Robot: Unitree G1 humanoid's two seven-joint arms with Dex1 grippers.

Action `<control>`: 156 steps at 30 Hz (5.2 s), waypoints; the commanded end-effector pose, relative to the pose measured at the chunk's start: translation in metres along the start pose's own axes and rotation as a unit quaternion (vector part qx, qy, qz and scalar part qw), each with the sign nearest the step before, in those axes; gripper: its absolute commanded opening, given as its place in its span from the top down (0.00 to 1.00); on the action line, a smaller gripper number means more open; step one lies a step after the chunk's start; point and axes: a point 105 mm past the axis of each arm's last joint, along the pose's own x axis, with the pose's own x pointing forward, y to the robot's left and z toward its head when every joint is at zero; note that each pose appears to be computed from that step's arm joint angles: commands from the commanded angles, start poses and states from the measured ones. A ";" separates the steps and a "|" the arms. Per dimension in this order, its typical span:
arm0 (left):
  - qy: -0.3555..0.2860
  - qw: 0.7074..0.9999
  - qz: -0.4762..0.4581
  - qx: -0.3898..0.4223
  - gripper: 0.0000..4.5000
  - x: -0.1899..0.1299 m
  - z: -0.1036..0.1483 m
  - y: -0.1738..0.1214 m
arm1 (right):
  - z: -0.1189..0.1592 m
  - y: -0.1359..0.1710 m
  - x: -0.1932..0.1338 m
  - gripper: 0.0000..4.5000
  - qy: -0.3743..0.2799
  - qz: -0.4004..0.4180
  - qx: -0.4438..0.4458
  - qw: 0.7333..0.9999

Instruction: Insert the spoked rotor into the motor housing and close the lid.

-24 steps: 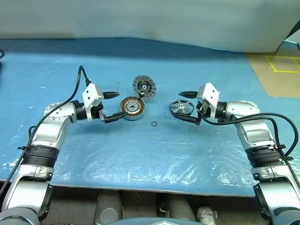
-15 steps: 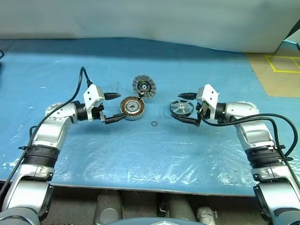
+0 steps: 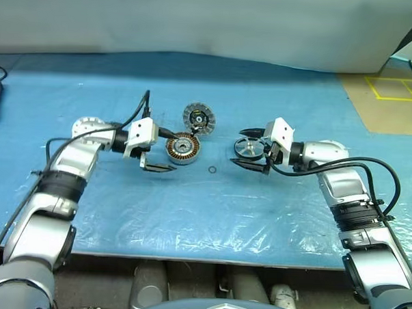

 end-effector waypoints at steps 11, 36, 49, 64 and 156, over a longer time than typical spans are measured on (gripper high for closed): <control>0.114 0.972 -0.151 0.140 0.00 0.009 0.006 0.021 | 0.000 0.011 -0.015 0.00 -0.016 -0.048 0.002 0.999; 0.183 0.961 -0.140 0.152 0.00 0.038 -0.020 0.019 | 0.002 0.012 -0.019 0.00 -0.014 -0.066 0.004 0.998; 0.227 0.937 -0.212 0.160 0.20 0.050 -0.036 -0.001 | 0.003 0.013 -0.020 0.00 -0.015 -0.074 0.005 0.997; 0.228 0.959 -0.121 0.118 0.53 0.061 -0.037 0.016 | 0.002 0.015 -0.021 0.00 -0.016 -0.082 0.003 0.996; -0.142 0.941 0.195 -0.238 0.00 -0.031 -0.021 -0.065 | -0.039 0.052 0.034 0.00 -0.022 0.032 0.070 0.997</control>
